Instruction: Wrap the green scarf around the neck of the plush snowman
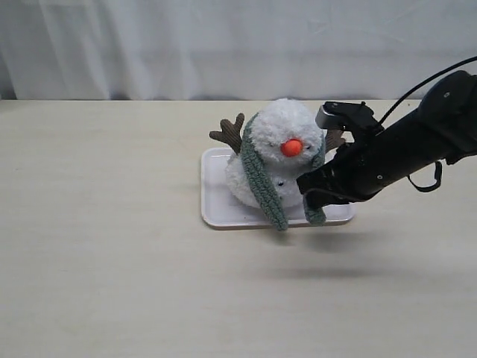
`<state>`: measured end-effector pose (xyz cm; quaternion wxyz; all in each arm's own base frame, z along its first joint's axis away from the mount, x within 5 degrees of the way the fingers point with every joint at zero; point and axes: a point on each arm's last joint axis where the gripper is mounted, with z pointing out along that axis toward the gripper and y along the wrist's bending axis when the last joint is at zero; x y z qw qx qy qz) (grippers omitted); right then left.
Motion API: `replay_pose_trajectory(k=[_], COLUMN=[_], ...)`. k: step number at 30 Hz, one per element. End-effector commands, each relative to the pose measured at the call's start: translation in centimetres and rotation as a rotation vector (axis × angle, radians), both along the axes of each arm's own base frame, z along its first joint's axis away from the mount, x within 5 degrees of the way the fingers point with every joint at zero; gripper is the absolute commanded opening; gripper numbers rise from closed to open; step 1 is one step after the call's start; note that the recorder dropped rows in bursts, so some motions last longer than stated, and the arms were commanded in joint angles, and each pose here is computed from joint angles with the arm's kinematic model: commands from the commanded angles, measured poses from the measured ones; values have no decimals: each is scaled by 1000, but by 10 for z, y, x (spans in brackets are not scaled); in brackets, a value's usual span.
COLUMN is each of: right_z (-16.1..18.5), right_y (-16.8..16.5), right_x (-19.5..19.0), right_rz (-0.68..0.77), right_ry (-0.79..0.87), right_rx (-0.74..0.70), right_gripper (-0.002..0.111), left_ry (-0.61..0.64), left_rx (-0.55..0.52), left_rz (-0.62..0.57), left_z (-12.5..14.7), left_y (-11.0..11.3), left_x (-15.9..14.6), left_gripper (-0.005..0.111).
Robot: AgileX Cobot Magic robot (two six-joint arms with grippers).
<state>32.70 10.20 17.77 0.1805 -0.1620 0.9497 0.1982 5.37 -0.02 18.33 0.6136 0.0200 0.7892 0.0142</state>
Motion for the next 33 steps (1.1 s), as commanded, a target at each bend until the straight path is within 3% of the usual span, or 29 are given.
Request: replay_pose_trajectory(k=[1,22,24,25,30,33], right_z=[-12,-39,-36,-36,-36,-34], right_y=[2,6,7,7,9,12], right_x=[0,9,10,9,5,5], right_rz=[-14,3,20,21,45,40], right_ry=[56,79,70,73,113,126], right_rx=[35,51,52,55,77,116], right_gripper=[4,6,15,30,72,75], left_ry=[-11,-11,-11,-11,-13,-13], left_rx=[-4,-4,-4,-4,-4,-4], left_rz=[-7,-7,-7,-7,-7,-7], left_z=[1,1,1,1,1,1], left_y=[0,0,0,0,0,0], left_x=[0,0,0,0,0,0], left_gripper=[0,0,0,0,0,0])
